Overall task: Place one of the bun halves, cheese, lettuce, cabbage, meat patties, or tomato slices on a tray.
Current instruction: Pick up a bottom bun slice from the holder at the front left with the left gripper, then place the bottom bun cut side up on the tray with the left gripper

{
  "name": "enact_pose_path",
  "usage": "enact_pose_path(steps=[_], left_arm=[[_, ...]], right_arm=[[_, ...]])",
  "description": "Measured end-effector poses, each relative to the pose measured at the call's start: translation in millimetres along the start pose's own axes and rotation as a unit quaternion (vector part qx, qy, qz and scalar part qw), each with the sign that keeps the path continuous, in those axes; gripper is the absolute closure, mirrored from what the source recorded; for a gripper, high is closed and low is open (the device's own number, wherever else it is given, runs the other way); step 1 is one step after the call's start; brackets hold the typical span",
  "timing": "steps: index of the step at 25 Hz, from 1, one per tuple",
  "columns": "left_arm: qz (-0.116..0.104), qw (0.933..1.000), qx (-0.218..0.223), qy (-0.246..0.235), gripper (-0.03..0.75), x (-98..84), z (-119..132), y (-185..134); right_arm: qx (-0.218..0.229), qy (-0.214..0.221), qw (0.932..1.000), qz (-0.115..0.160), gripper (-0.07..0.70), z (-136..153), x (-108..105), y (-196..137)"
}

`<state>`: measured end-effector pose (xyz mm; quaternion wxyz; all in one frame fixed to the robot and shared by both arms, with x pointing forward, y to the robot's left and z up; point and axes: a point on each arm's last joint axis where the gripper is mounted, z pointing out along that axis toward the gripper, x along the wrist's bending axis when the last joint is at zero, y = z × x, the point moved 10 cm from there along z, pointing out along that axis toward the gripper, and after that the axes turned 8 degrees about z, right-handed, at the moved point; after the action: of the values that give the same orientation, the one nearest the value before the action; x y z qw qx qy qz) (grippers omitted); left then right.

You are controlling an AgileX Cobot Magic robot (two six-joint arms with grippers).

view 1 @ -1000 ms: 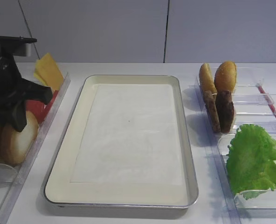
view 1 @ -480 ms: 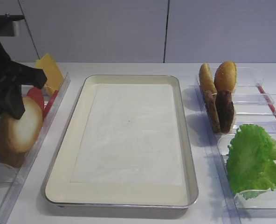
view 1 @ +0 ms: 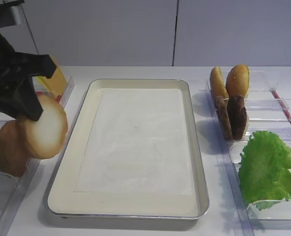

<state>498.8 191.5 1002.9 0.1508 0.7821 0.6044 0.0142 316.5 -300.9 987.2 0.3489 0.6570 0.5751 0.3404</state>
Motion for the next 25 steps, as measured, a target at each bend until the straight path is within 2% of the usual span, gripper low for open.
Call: enact_pose_path(steps=[3,6,9,13,16,21,25], left_arm=[[0.008,0.9986,-0.001,-0.053,0.584,-20.2,-1.1,0.1],[0.017,0.9940,-0.005,-0.107,0.584,-40.9,-4.3,0.9],[0.028,0.9895,-0.010,-0.142,0.584,-53.7,-7.5,1.9],[0.031,0.9848,-0.014,-0.170,0.584,-64.3,-10.8,3.0],[0.038,0.9772,-0.015,-0.208,0.585,-77.6,-11.5,5.6],[0.044,0.9697,-0.001,-0.240,0.585,-87.1,-0.1,10.7],[0.052,0.9673,0.021,-0.247,0.587,-89.8,17.5,12.7]], right_arm=[[0.000,0.000,1.0000,0.000,0.202,0.0,0.0,0.0],[0.000,0.000,1.0000,0.000,0.202,0.0,0.0,0.0],[0.000,0.000,1.0000,0.000,0.202,0.0,0.0,0.0],[0.000,0.000,1.0000,0.000,0.202,0.0,0.0,0.0],[0.000,0.000,1.0000,0.000,0.202,0.0,0.0,0.0],[0.000,0.000,1.0000,0.000,0.202,0.0,0.0,0.0],[0.000,0.000,1.0000,0.000,0.202,0.0,0.0,0.0]])
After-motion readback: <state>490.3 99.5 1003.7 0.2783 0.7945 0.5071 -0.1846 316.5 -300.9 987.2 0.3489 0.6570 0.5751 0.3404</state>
